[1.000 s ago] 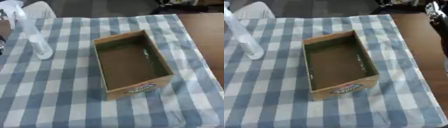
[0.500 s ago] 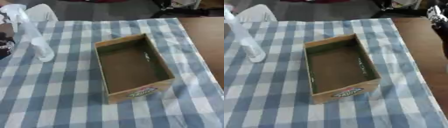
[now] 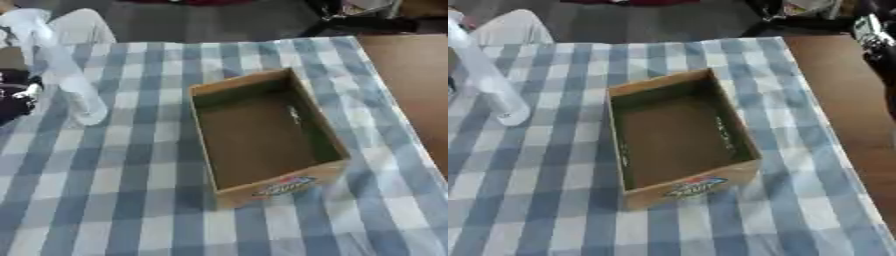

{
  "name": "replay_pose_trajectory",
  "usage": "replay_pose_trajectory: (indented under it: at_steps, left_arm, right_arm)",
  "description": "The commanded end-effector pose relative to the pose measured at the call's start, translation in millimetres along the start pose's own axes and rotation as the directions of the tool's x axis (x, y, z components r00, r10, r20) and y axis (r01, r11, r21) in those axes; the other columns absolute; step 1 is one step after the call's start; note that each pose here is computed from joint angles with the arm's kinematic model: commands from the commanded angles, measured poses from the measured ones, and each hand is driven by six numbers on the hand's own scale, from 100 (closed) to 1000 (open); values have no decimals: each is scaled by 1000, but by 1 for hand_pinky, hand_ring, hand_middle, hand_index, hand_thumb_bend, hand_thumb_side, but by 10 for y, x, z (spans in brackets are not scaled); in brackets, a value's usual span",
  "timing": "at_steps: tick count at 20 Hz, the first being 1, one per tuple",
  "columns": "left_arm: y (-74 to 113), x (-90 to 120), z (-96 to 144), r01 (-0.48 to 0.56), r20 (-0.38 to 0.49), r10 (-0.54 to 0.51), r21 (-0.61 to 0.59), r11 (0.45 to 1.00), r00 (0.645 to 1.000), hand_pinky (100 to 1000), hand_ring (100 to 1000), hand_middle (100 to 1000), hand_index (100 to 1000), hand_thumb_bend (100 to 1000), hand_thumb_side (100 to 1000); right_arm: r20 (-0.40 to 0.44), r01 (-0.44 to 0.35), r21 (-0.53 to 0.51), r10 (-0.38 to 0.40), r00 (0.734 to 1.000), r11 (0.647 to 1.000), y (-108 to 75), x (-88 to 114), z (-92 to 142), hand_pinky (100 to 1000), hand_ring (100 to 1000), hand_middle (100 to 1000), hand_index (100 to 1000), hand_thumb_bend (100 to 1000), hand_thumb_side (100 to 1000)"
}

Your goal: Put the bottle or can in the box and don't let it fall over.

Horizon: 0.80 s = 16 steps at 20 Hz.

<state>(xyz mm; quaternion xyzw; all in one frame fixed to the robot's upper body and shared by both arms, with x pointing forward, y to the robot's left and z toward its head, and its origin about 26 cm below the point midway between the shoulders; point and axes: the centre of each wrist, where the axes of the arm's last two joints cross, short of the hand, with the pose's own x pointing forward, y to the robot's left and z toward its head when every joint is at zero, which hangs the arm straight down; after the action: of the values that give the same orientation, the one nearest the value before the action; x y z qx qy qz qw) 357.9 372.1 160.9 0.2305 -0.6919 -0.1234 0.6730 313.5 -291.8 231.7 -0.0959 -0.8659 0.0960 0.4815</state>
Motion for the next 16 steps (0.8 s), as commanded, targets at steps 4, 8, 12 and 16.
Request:
replay_pose_trajectory:
  at_steps: [4,8,12,16]
  left_arm:
    - [73,109,-47,23,40,-23,-7,1000,999,546,745,715,776,247,441]
    - [66,128,-52,38,64,-37,-17,999,997,550,749,716,780,285,510]
    - [59,160,-61,47,85,-45,-28,999,995,549,750,718,780,285,521]
    - [41,192,-75,45,101,-40,-41,998,994,546,750,718,779,285,525]
  right_arm:
    - [21,-9,5,9,1000,1000,-25,57,-32,914,1000,1000,880,100,525]
    - [19,-6,6,6,1000,1000,-21,52,-31,914,1000,1000,880,100,526]
    - [16,-4,6,3,1000,1000,-18,48,-30,914,1000,1000,880,100,525]
    - [14,-1,4,1,1000,1000,-17,45,-29,914,1000,1000,879,100,525]
